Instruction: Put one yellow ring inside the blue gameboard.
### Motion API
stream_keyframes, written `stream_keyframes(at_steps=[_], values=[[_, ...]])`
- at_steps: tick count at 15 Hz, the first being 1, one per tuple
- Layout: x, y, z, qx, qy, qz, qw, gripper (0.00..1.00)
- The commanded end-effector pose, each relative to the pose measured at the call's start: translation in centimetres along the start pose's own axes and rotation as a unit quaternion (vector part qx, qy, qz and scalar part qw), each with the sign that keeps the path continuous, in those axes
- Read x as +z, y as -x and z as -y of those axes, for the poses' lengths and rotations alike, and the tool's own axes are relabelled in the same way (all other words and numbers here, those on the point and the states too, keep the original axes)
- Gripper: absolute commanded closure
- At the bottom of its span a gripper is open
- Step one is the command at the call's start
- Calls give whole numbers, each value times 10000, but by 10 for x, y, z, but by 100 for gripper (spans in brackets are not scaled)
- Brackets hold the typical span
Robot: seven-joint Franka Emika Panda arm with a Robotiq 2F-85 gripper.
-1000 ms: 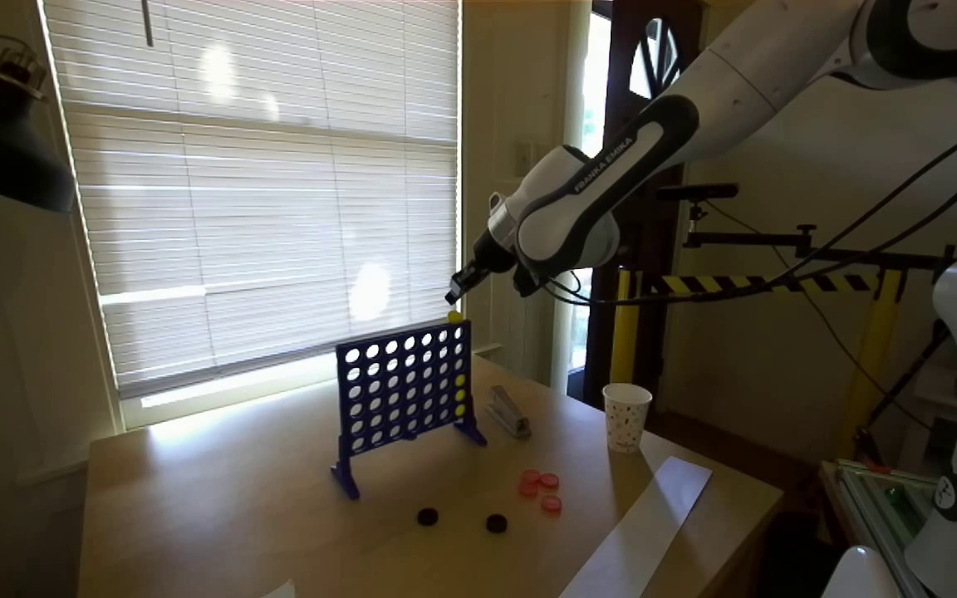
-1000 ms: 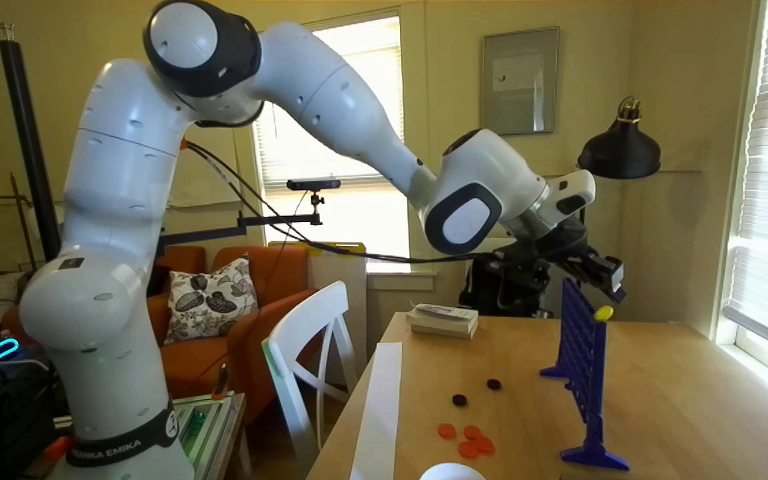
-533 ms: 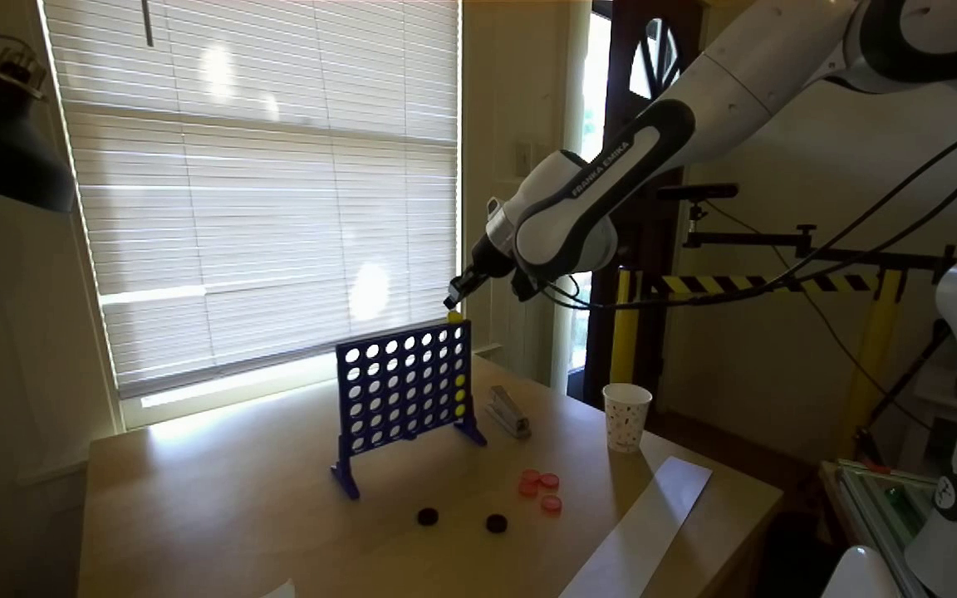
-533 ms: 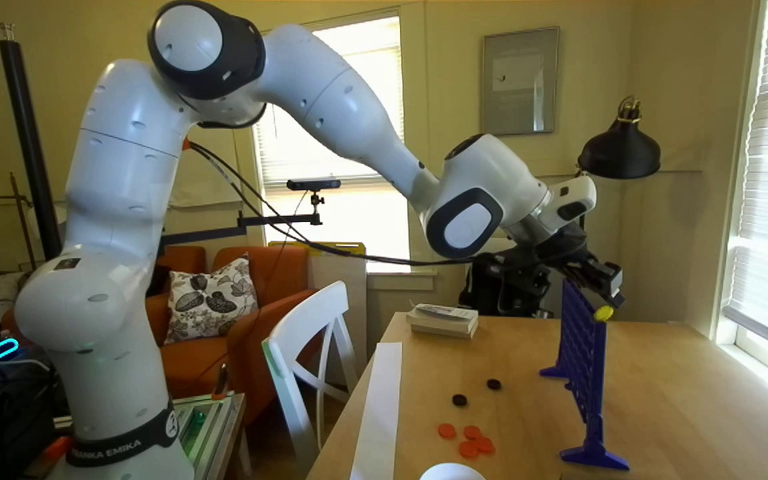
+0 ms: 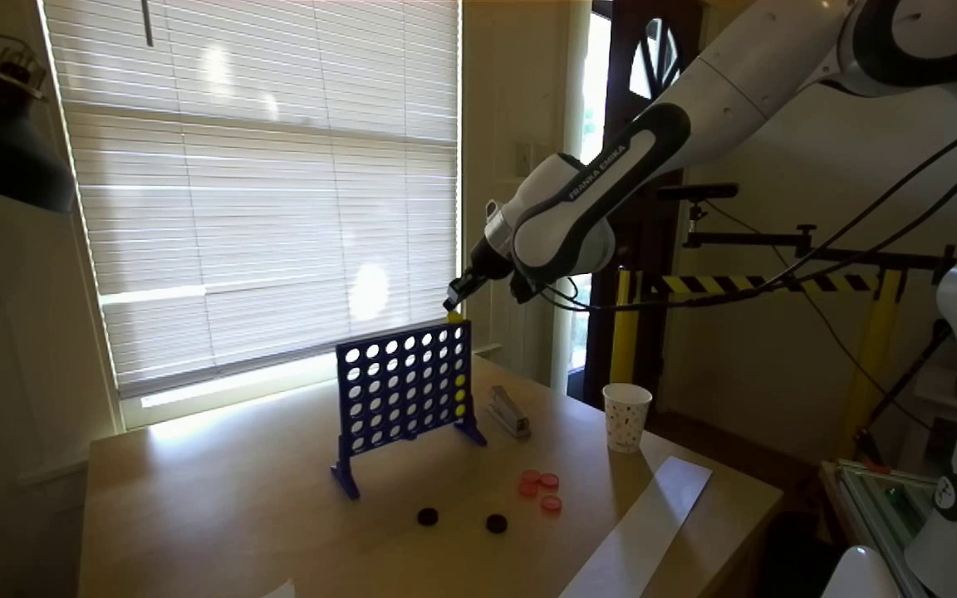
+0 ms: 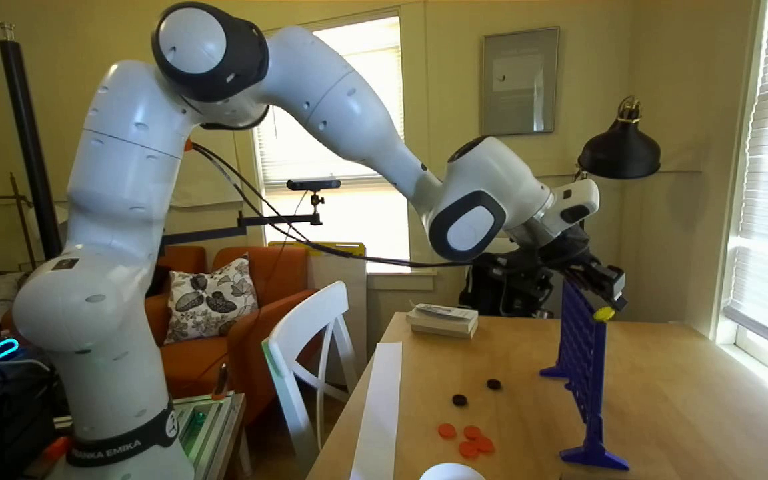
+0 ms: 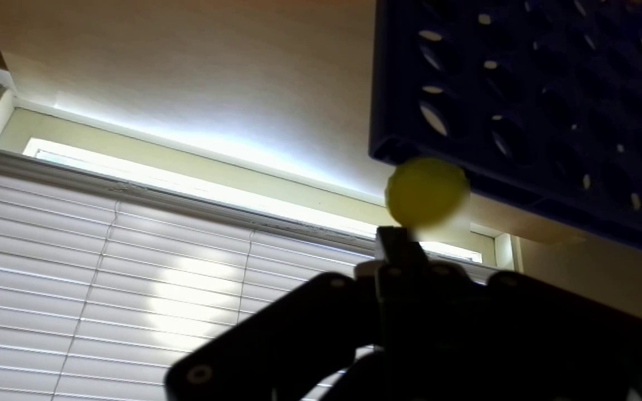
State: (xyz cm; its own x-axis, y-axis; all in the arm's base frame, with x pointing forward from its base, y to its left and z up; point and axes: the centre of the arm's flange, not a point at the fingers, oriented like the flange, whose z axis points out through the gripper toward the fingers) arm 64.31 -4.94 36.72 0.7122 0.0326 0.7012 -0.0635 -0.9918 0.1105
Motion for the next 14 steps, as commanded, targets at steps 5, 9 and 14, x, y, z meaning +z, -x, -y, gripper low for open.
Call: stream_keyframes(at_steps=[5, 9, 14], values=[[5, -6, -1, 20, -66, 56, 10000, 100], [3, -4, 1, -4, -73, 85, 9999, 100], [-3, -3, 0, -13, -62, 76, 10000, 100]])
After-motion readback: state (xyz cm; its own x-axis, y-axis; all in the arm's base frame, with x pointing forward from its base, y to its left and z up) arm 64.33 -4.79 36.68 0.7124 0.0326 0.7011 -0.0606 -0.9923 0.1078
